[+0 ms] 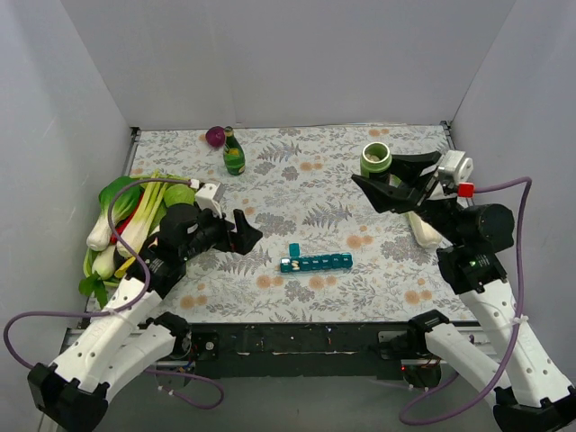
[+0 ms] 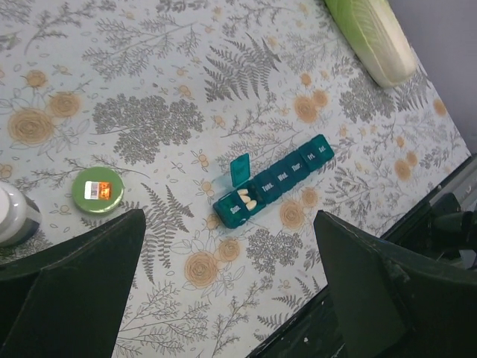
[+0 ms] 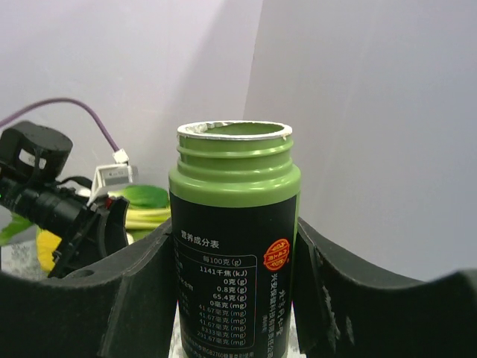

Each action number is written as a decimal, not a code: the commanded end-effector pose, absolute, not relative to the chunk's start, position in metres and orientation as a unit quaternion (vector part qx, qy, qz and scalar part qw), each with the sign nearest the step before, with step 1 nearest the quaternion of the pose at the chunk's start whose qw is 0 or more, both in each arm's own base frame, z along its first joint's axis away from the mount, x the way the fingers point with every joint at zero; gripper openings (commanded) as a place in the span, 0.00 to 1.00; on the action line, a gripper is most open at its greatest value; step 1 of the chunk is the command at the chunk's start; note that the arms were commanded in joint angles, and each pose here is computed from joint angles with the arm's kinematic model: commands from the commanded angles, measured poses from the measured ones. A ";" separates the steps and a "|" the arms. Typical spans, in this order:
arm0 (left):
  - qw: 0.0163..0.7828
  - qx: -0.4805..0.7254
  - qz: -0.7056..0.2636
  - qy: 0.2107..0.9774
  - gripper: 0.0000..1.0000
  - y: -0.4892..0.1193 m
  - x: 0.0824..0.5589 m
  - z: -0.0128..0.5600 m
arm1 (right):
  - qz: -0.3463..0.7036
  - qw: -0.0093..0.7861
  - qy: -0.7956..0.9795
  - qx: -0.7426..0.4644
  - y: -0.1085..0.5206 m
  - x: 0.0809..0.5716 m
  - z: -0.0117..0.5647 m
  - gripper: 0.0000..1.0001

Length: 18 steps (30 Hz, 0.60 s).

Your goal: Sort the pills into containers

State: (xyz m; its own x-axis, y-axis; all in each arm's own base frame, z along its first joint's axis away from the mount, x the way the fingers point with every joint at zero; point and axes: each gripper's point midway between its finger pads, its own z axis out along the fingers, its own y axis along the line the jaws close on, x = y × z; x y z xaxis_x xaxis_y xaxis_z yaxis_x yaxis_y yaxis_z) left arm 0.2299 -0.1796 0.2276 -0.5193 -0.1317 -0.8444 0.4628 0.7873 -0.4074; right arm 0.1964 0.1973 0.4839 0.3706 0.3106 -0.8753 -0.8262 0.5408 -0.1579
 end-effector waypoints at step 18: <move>0.363 0.100 -0.139 0.916 0.86 -0.181 0.303 0.112 | 0.346 0.714 0.483 -0.371 0.212 0.214 0.324 0.01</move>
